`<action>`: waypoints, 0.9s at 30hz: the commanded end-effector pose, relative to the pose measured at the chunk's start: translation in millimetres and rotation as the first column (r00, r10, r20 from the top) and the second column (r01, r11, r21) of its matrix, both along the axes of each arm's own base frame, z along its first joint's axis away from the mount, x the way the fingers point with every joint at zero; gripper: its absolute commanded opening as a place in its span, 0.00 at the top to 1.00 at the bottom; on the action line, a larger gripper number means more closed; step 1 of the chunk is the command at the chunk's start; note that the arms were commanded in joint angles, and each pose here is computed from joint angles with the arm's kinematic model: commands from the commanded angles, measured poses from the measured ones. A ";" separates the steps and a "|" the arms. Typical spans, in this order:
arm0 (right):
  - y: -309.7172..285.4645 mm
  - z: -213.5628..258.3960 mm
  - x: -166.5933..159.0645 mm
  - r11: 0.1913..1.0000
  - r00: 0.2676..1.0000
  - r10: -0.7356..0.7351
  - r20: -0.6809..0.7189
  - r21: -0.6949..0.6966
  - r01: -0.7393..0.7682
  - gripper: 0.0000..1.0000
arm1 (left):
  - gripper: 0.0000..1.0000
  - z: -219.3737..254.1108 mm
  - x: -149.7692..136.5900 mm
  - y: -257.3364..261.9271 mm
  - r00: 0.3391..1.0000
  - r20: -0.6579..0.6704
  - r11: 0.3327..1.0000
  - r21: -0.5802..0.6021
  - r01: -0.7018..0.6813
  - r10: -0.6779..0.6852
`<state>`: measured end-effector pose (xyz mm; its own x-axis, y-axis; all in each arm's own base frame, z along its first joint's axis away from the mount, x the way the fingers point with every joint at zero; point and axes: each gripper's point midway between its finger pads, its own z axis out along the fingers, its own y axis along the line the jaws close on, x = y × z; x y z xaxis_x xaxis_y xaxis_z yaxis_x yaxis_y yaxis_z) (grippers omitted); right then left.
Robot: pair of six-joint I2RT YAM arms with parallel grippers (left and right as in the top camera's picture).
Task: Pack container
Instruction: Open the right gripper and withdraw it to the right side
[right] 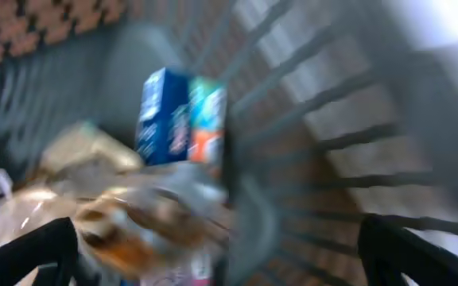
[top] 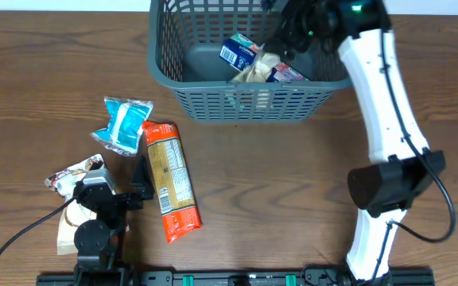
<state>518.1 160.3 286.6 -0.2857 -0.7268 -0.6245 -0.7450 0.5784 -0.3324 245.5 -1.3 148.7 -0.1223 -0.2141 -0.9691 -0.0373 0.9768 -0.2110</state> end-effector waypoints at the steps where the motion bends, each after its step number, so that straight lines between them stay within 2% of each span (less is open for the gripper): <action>1: -33.6 111.7 -17.3 0.985 0.971 -0.129 0.202 0.142 0.101 0.01 | 0.01 -18.6 -0.9 -0.5 0.998 -0.057 1.000 -0.001 0.005 -0.005; 5: -94.1 157.4 -24.4 0.894 0.896 -0.393 0.206 0.311 0.321 0.01 | 0.01 -18.6 -0.9 -0.6 0.998 -0.056 1.000 -0.001 0.005 -0.005; 8: -143.4 162.2 -36.3 0.803 0.822 -0.551 0.142 0.360 0.476 0.01 | 0.01 -18.4 -0.8 -0.5 0.998 -0.056 1.000 -0.001 0.005 -0.005; 11: -202.1 155.8 -51.6 0.643 0.671 -0.738 0.066 0.368 0.672 0.01 | 0.01 -14.7 -0.7 -0.5 0.999 -0.046 1.000 -0.001 0.005 -0.005; 14: -258.6 147.9 -69.1 0.420 0.456 -0.890 -0.007 0.381 0.824 0.01 | 0.01 -2.9 -2.0 -0.5 1.000 -0.031 1.000 -0.002 0.005 -0.005; 17: -290.0 130.7 -82.6 0.345 0.384 -0.922 -0.057 0.335 0.877 0.01 | 0.01 14.0 -9.3 0.7 0.998 -0.058 1.000 0.004 0.001 0.000; 21: -323.1 88.9 -97.5 0.260 0.295 -0.945 -0.144 0.220 0.940 0.01 | 0.01 30.5 -25.4 4.9 0.981 -0.192 1.000 0.016 -0.018 0.021; 24: -340.9 52.0 -103.4 0.217 0.244 -0.947 -0.211 0.145 0.965 0.01 | 0.01 58.4 -32.6 5.2 0.963 -0.268 1.000 0.020 -0.018 0.022; 27: -349.4 11.1 -106.5 0.205 0.224 -0.928 -0.299 0.093 0.974 0.01 | 0.01 88.4 -33.3 5.2 0.940 -0.341 1.000 0.023 -0.016 0.023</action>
